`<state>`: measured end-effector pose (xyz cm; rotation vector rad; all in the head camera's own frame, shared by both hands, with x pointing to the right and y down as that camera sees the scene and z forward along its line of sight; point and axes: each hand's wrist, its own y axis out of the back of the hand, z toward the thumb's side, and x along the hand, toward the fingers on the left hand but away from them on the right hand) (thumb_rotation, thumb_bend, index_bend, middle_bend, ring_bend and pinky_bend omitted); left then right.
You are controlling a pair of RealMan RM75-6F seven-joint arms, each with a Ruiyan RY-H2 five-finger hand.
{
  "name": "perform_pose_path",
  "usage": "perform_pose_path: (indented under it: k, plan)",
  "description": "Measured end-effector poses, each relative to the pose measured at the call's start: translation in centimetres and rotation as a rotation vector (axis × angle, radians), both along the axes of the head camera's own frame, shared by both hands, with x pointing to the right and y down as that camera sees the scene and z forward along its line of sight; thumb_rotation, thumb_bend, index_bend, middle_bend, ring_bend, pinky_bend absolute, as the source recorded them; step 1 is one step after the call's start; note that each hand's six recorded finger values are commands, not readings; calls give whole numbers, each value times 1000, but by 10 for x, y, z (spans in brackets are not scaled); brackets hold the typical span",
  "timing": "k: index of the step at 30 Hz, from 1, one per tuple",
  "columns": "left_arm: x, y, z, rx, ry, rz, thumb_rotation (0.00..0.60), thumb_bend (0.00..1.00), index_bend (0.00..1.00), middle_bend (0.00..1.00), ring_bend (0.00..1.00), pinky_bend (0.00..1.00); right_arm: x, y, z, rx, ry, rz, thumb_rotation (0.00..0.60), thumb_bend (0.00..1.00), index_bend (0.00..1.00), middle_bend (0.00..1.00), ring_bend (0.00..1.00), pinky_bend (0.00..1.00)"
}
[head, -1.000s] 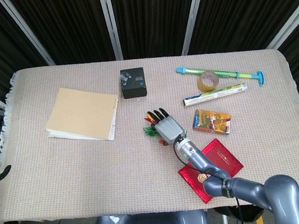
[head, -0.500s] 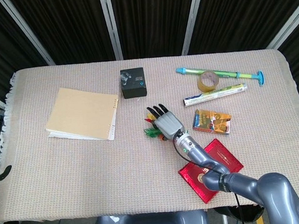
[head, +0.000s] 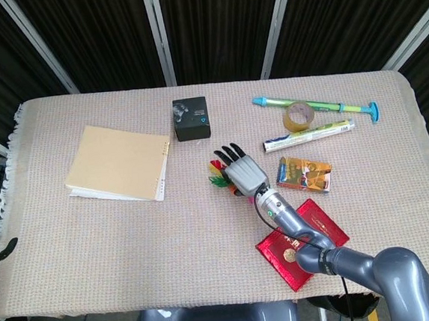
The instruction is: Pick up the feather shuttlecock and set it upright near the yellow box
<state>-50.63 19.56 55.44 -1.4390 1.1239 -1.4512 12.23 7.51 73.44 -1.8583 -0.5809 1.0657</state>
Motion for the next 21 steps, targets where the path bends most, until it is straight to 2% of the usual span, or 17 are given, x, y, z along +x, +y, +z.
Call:
perform_pose_path:
  k: [6,11,16,21]
  plan:
    - [1,1,0,2,15,10,577,205,0,0,0,0,18,-9,-19,39,-36,45,600,601,693,125,0,0]
    - [4,2,-2,3,25,22,580,205,0,0,0,0,43,-19,-50,97,-79,98,600,603,708,139,0,0]
    - [9,6,-3,1,39,41,579,204,0,0,0,0,88,-24,-90,158,-104,179,600,603,711,141,0,0]
    - [15,9,-3,-6,42,59,579,206,0,0,0,0,132,-19,-117,191,-115,264,600,604,715,144,0,0]
